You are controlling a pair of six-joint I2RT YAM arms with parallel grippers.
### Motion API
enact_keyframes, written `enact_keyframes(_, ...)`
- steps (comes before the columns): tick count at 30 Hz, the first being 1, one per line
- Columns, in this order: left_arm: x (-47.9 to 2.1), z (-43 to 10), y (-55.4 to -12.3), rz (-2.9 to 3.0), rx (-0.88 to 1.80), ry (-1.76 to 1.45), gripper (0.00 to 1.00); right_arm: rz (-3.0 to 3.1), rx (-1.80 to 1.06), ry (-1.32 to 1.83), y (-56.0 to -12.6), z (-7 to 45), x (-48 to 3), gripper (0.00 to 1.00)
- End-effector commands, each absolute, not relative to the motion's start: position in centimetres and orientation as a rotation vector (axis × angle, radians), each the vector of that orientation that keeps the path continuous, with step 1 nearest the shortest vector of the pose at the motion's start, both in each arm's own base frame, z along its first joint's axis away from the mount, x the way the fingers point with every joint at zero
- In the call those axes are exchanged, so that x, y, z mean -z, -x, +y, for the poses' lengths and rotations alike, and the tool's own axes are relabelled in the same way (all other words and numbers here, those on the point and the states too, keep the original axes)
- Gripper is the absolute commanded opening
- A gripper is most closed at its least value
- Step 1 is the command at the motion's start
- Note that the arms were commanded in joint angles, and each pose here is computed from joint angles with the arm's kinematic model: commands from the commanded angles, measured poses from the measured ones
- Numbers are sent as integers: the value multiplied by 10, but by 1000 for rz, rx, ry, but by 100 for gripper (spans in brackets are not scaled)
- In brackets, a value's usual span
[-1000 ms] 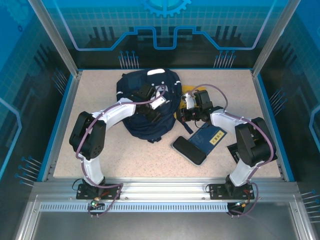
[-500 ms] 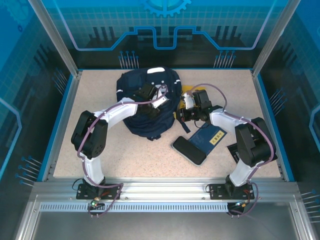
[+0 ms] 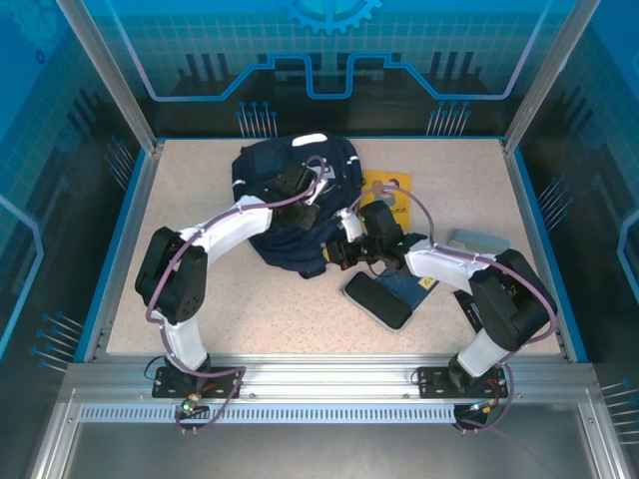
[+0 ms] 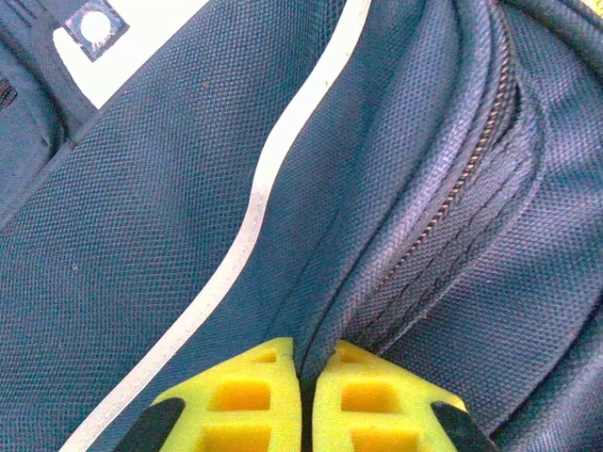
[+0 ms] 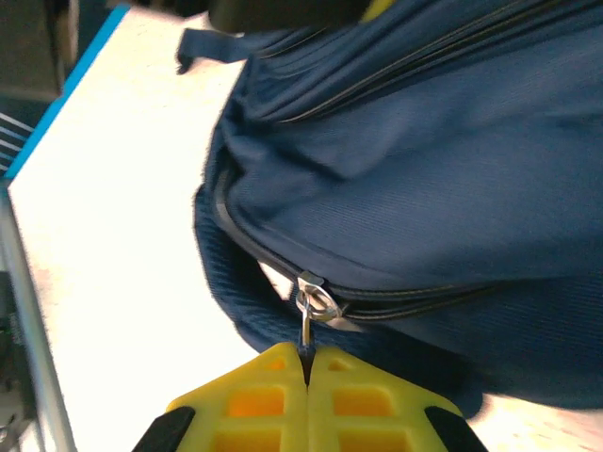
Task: Pack books, pencil case, and school supplies into a backpack
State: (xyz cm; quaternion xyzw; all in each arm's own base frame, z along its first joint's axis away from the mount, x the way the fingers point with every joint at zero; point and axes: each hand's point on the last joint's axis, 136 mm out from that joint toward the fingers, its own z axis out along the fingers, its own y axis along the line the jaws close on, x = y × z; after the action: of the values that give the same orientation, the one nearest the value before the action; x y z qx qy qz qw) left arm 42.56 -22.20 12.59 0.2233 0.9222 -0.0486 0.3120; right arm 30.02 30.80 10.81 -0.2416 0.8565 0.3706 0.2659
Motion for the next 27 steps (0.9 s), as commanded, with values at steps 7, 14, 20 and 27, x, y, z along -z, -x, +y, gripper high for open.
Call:
enact_keyframes(7, -173, -227, -432, 2274, 271, -443, 0, 2273, -1175, 525, -292, 335, -117, 9)
enact_keyframes(14, -178, -223, -416, 2261, 307, -472, 0, 2347, -1026, 131, -310, 271, -152, 55)
enact_keyframes(20, -201, -226, -405, 2208, 372, -484, 0, 2391, -934, -220, -318, 231, -170, 71)
enact_keyframes(27, -204, -227, -397, 2195, 395, -508, 0, 2465, -986, -380, -334, 239, -176, 69)
